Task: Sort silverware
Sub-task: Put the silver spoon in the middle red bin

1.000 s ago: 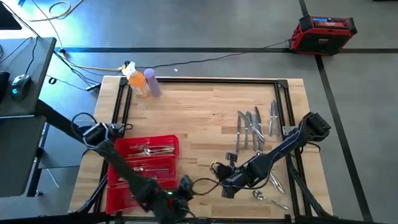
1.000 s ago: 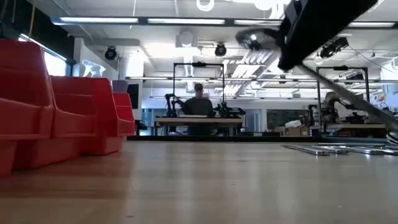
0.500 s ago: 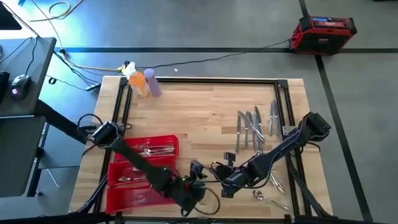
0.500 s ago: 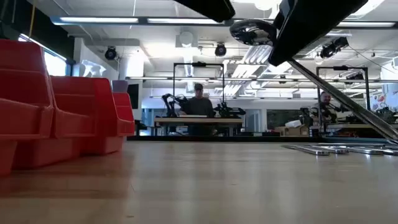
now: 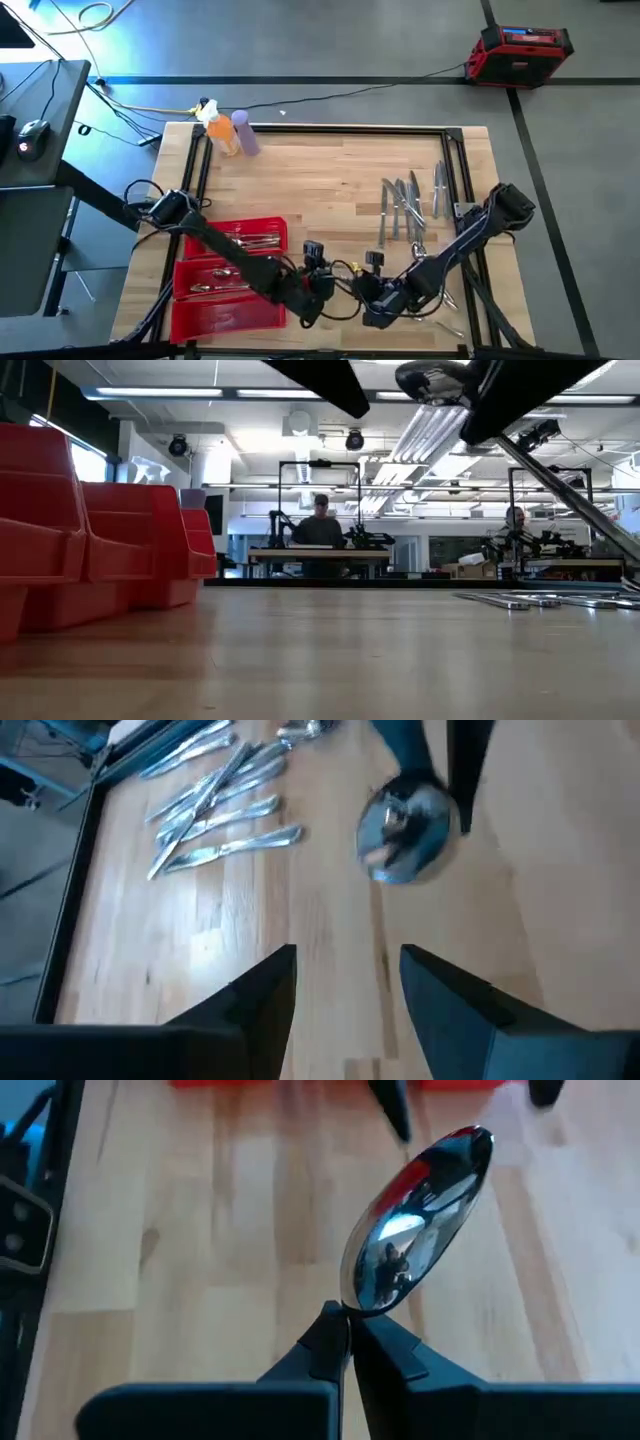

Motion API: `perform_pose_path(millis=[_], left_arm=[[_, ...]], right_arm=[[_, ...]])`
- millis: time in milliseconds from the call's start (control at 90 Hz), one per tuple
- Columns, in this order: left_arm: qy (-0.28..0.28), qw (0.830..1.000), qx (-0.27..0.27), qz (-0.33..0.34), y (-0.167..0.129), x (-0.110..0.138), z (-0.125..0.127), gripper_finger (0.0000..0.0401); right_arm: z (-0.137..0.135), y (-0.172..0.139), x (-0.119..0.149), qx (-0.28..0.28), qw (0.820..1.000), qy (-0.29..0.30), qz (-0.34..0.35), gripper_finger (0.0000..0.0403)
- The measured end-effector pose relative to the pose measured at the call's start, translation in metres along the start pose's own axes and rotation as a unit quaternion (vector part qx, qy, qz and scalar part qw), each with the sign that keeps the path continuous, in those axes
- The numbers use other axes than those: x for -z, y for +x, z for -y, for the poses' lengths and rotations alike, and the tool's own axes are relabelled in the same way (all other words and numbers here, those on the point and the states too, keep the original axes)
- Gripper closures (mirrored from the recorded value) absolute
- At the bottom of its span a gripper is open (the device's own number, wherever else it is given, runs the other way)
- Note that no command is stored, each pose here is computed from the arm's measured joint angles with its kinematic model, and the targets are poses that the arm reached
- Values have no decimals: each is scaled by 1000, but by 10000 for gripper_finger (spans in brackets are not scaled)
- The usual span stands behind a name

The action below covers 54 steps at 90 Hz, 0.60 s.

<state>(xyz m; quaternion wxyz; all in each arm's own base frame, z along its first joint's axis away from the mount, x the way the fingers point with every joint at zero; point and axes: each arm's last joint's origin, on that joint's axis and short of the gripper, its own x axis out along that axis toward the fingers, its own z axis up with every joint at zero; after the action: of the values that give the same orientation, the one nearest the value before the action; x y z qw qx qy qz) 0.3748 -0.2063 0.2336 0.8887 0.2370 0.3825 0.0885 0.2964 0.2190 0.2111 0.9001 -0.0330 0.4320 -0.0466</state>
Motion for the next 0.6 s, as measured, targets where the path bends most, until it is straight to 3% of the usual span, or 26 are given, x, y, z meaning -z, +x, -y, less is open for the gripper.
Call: perform_pose_path(millis=[89, 289, 600], left_arm=[[-9, 1000, 16, 1, 3, -2, -3, 238], [-40, 990, 134, 20, 16, -10, -14, 238], [-94, 982, 159, 36, 27, -16, -27, 238]], right_arm=[[-1, -1, 0, 1, 1000, -1, 3, 403], [-1, 0, 1, 3, 1000, -4, 3, 403], [-1, 0, 1, 4, 1000, -6, 1, 403]])
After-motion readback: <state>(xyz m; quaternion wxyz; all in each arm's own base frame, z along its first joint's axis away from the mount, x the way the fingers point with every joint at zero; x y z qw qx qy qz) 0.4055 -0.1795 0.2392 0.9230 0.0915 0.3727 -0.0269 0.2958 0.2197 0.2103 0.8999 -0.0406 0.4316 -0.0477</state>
